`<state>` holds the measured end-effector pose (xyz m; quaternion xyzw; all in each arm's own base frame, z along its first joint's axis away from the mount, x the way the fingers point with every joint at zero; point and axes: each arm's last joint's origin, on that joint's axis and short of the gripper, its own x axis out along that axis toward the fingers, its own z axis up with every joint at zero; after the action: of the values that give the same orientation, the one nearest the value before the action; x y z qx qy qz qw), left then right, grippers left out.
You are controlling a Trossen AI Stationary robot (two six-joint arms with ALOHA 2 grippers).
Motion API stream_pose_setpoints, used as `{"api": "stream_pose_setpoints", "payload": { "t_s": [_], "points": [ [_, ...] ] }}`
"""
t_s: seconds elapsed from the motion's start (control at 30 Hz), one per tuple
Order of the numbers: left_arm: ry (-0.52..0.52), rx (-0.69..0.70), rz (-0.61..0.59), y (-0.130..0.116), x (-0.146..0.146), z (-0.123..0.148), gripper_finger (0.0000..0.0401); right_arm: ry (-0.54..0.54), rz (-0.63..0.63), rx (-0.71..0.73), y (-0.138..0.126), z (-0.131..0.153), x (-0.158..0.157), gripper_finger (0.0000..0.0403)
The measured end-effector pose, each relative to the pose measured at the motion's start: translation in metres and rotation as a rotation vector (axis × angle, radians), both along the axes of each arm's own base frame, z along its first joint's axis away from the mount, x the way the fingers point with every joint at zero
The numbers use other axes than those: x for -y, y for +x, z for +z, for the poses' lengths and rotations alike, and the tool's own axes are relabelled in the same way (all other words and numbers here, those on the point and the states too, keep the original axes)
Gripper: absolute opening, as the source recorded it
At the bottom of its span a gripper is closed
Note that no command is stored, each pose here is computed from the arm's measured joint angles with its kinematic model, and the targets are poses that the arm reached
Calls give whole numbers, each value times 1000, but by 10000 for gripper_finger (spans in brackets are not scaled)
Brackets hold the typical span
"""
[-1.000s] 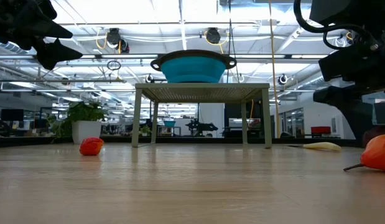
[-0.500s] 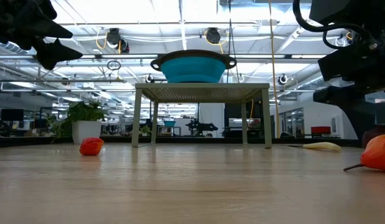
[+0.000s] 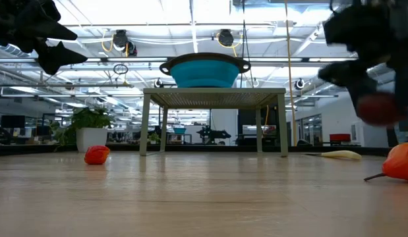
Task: Pick & Place Fruit
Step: Put the pomegranate into the colander on the shelf
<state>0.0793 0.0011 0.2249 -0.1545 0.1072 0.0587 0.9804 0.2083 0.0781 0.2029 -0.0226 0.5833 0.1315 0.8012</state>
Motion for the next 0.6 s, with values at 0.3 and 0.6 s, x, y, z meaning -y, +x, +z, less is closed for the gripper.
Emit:
{"api": "stream_pose_setpoints", "payload": {
  "t_s": [0.3,0.6],
  "points": [
    [7,-1,-1,0,0,0,292,94,16,305,2,44,2,201],
    [11,-1,-2,0,0,0,292,149,-19,599,6,74,2,201]
  ]
}}
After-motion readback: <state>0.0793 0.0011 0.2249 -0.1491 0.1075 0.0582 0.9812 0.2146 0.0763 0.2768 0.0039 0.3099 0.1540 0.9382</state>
